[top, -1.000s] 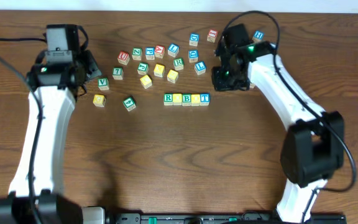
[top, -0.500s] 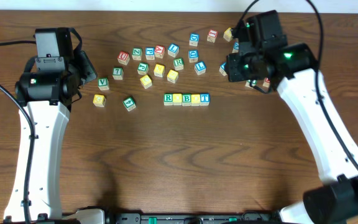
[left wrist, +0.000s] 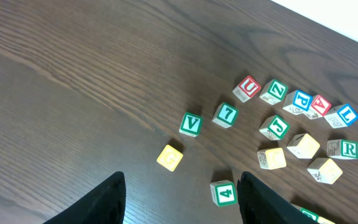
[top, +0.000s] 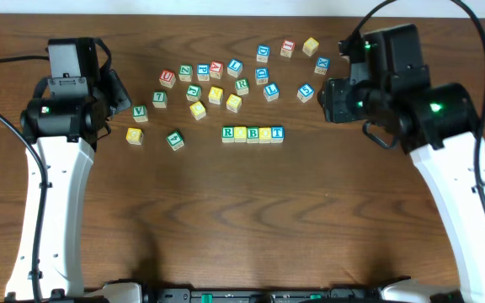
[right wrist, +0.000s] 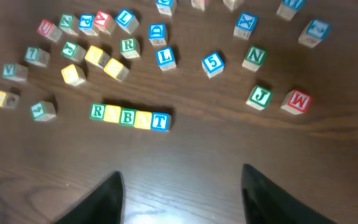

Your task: Spell out ROBOT

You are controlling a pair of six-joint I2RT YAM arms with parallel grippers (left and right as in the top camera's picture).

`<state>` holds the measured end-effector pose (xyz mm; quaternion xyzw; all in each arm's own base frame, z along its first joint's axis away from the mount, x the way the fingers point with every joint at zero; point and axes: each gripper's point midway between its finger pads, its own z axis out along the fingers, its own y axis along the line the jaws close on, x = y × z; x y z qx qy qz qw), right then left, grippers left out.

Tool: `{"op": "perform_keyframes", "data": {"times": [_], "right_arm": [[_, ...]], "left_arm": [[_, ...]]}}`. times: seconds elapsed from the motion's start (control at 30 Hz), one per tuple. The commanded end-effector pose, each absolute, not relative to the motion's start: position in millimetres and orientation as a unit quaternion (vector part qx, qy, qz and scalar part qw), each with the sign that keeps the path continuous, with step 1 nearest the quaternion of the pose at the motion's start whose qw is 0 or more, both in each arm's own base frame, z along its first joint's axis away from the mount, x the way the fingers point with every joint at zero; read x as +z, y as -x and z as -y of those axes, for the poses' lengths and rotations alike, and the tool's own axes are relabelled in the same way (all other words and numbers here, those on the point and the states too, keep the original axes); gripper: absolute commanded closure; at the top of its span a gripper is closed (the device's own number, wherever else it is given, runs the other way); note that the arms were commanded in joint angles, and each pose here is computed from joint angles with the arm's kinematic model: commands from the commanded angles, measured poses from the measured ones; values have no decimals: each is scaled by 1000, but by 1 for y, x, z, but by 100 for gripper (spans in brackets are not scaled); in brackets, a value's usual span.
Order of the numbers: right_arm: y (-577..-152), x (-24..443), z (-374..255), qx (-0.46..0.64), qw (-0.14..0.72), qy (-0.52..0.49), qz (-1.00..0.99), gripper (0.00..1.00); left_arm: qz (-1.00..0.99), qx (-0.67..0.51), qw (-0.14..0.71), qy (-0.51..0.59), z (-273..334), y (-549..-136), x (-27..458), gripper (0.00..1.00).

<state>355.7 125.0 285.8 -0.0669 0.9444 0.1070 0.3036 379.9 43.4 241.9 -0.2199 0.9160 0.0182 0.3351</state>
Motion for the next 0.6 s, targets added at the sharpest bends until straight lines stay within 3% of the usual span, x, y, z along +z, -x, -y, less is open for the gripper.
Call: {"op": "perform_keyframes", "data": {"times": [0.0,0.03,0.07,0.57], "right_arm": [[-346,321,-115,104,354,62,-927,26],[-344,325,-114,104,360,61,-925,17],[-341,331,-115,112,368,63,-921,1],[-315,332,-114,125,346,73,-927,1]], "left_arm": [[-915,18,340,215,-44,-381,247,43],[-915,18,340,215,-44,-381,247,43],[-915,18,340,215,-44,-381,247,43],[-915,18,340,215,-44,-381,247,43]]}}
